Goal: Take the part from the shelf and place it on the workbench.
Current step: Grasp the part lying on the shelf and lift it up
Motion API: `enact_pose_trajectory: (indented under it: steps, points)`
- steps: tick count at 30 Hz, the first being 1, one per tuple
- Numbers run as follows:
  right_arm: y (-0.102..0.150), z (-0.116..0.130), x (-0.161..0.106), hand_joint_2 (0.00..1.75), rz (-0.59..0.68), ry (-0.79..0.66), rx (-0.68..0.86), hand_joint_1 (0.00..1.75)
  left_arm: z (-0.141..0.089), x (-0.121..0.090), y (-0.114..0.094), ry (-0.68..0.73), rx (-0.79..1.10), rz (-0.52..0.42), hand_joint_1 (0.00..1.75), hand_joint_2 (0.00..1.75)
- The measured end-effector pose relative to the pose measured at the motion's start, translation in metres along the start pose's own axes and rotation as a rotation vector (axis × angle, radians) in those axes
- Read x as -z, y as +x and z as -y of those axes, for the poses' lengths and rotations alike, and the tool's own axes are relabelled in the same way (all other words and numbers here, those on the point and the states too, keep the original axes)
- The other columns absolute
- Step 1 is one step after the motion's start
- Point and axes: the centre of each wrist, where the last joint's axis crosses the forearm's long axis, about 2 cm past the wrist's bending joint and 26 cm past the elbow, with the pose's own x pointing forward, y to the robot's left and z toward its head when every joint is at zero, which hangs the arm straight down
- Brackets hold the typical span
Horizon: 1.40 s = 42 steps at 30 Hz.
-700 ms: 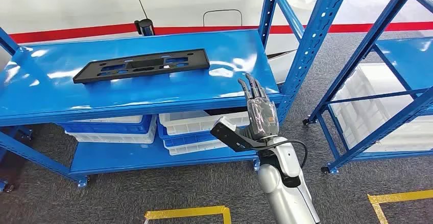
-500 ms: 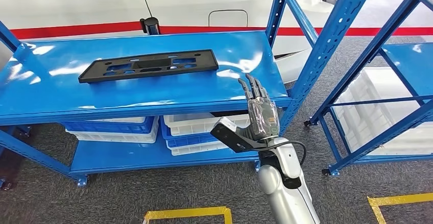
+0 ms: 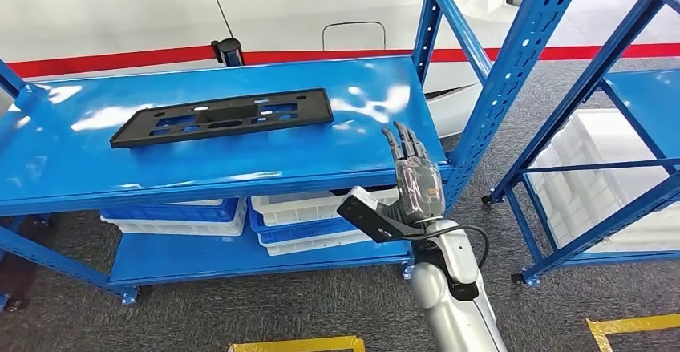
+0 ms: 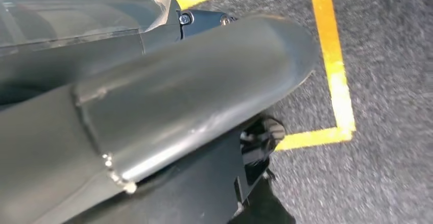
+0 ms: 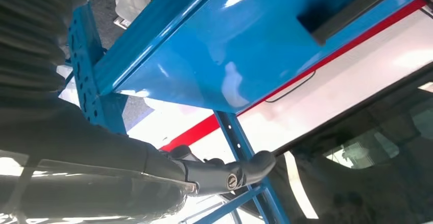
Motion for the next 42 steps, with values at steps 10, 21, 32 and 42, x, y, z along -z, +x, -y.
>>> enact_pose_trajectory:
  steps: [10,21,32,42]
  points:
    - [-0.004,0.001,-0.002,1.75,-0.017,-0.002,0.011,0.0,0.0,0.0,0.0,-0.002,0.001,-0.009,0.0,0.0]
    - [-0.012,0.001,-0.006,1.75,-0.03,0.001,-0.003,0.0,0.001,0.0,0.001,-0.013,0.004,-0.019,0.0,0.0]
    - [-0.013,0.005,-0.002,1.75,-0.027,-0.011,-0.005,0.0,0.002,0.002,0.005,-0.002,0.003,-0.019,0.0,0.0]
    - [-0.015,0.007,0.004,1.75,-0.04,-0.017,-0.023,0.0,0.001,0.003,0.008,0.029,0.015,-0.058,0.0,0.0]
